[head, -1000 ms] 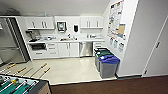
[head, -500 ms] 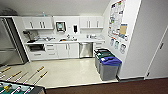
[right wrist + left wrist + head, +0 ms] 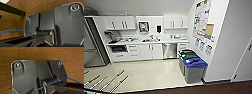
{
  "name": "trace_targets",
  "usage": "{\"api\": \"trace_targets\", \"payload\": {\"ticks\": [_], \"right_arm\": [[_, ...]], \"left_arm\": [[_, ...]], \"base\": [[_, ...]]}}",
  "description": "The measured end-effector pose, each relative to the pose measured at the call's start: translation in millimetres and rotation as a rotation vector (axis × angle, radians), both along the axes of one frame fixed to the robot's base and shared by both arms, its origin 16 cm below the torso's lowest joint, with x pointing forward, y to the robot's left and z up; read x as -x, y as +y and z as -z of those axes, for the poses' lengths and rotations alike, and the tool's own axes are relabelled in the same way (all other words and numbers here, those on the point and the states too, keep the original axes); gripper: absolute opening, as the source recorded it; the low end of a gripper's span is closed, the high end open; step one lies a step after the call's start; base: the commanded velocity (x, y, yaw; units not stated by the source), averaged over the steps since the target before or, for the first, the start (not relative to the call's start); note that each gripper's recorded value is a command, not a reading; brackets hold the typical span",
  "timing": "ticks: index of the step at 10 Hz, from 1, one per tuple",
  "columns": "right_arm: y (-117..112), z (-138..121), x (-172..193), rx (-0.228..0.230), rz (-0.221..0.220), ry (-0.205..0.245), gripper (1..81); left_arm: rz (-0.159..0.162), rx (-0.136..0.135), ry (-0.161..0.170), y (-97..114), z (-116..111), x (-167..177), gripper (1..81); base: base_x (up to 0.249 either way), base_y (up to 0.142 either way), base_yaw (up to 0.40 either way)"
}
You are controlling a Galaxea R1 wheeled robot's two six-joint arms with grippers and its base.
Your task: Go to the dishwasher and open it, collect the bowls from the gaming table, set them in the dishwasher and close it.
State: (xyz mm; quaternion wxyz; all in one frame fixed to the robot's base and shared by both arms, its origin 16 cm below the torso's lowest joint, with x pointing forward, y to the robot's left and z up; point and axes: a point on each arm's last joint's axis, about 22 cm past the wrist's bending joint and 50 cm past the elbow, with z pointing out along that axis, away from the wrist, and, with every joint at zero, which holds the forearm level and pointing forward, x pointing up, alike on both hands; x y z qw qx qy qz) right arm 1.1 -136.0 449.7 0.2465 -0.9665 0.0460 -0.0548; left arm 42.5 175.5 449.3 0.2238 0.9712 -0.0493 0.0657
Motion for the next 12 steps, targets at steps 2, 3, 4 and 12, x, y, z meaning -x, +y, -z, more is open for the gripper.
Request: {"api": "trace_targets", "payload": {"ticks": [2,3,4,12], "right_arm": [[0.7,-0.2,-0.5,-0.001,0.001,0.000,81.1],[-1.4,0.2,0.5,0.002,0.000,0.001,81.1],[1.4,-0.2,0.5,-0.002,0.000,0.001,81.1],[-1.0,0.2,0.3,0.001,0.000,0.001,81.1]], "left_arm": [[0.000,-0.001,0.000,1.2,0.0,-0.5,81.1],[0.000,0.004,0.000,-2.4,-0.4,0.0,81.1],[-0.001,0.003,0.000,-1.9,-0.3,-0.1,81.1],[-0.002,0.002,-0.002,-1.2,-0.3,-0.6,81.1]], "base": [[0.182,0.000,0.000],[0.182,0.000,0.000],[0.182,0.000,0.000],[0.182,0.000,0.000]]}}
